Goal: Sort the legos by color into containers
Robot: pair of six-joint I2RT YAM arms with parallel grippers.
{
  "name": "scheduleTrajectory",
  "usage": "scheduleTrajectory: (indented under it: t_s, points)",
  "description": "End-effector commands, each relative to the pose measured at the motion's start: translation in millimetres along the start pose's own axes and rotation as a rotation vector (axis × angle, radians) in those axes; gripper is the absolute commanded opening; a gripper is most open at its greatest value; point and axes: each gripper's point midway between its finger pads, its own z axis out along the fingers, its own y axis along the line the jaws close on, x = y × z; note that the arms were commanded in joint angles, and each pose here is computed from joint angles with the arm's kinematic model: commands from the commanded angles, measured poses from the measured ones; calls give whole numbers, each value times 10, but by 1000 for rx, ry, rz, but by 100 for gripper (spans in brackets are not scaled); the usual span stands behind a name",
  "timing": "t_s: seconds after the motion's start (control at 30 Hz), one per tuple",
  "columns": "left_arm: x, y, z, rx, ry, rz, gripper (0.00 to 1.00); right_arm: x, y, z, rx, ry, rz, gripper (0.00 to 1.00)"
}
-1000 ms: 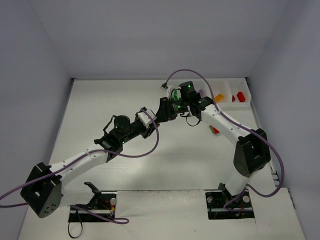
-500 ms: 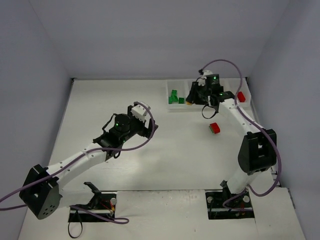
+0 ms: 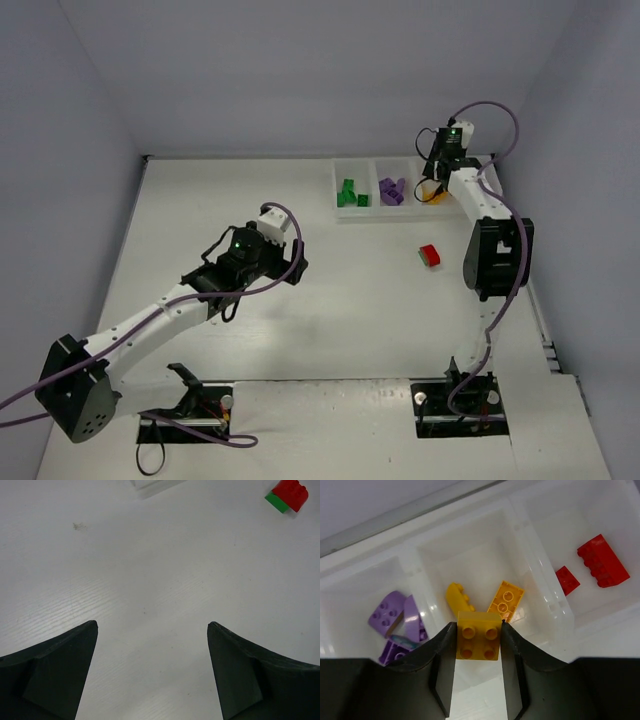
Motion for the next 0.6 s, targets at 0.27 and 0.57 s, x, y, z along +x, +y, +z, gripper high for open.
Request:
scheduleTrajectory:
  t_s: [0.27,0.57]
  points:
    - [-246,-129,-55,35,-26,-43,83,-474,-84,-203,-28,-105,-53,48]
    - [-333,-209,-40,79,-12,9,84,246,-39,-701,-215,73,-175,56]
